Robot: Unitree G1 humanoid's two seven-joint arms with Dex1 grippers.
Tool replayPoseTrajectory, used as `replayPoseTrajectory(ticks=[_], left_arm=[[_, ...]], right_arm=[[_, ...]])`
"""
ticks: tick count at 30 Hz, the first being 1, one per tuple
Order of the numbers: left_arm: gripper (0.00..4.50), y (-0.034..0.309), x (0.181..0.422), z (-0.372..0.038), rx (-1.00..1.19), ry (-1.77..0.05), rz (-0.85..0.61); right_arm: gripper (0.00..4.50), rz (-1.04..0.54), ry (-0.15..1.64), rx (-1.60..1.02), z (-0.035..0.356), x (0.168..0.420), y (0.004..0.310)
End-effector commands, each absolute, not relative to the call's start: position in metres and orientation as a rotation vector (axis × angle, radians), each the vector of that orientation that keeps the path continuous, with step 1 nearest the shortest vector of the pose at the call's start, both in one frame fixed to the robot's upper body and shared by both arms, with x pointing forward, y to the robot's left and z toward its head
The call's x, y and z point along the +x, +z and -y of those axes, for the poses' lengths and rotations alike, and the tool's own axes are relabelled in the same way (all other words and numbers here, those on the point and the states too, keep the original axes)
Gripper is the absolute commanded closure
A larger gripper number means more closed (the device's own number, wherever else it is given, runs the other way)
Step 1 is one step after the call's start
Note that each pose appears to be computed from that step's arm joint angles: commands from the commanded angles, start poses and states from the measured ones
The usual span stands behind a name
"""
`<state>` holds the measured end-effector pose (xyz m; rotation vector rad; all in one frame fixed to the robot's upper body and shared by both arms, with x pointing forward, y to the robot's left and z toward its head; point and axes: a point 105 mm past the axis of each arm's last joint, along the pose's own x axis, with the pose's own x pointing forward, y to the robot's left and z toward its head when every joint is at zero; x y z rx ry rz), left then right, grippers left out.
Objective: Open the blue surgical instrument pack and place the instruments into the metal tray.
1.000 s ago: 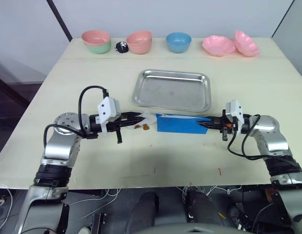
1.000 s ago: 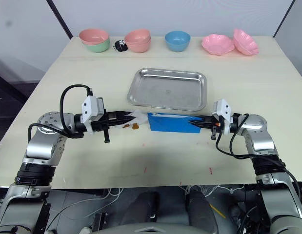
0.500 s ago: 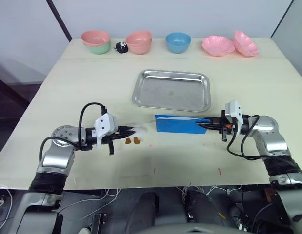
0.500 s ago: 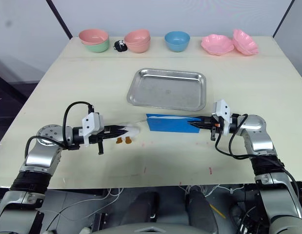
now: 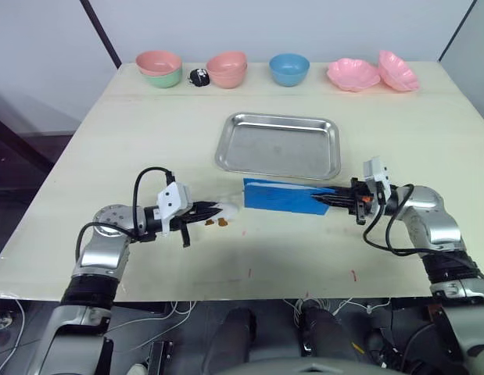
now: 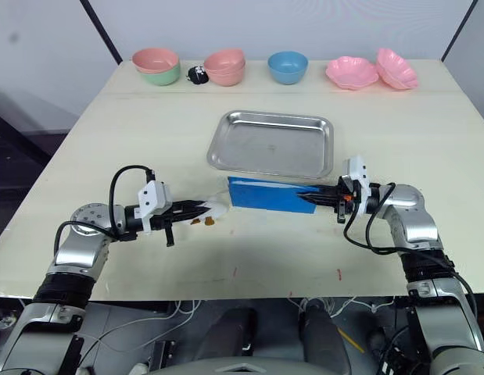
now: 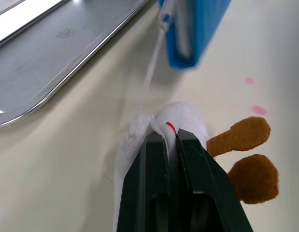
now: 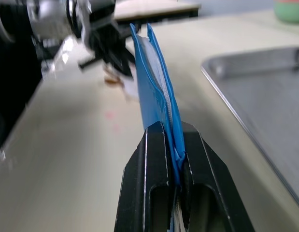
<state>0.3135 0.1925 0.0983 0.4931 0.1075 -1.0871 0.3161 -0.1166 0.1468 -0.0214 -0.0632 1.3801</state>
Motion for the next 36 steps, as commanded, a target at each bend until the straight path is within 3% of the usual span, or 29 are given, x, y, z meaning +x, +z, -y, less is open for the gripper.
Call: replayPoseTrajectory(ticks=[1,9,19,25,31,34,36], left_arm=[[4.49,0.076,0.309,-0.196,0.466,-1.093,-0.203],[4.49,0.073,0.307,-0.198,0.466,-1.094,-0.207],[4.49,0.086,0.293,-0.214,0.516,-1.195,-0.236],[4.49,0.084,0.278,-0.244,0.653,-1.322,-0.351],[4.49,0.087,0.293,-0.256,0.829,-1.314,-0.315],[3.56,0.093,0.304,-0.253,0.875,-1.292,-0.268],[2.63,0.094,0.306,-0.253,0.901,-1.294,-0.257]], right_arm=[[4.50,0.176,1.394,0.097,0.115,0.309,0.177],[4.50,0.227,1.345,0.281,0.115,0.310,0.193],[4.50,0.161,1.333,-0.070,0.119,0.317,0.169],[4.50,0.146,1.335,-0.204,0.118,0.323,0.159],[4.50,0.195,1.352,-0.226,0.109,0.322,0.163],[4.50,0.207,1.352,-0.236,0.108,0.321,0.164],[4.50,0.210,1.350,-0.242,0.108,0.321,0.164]])
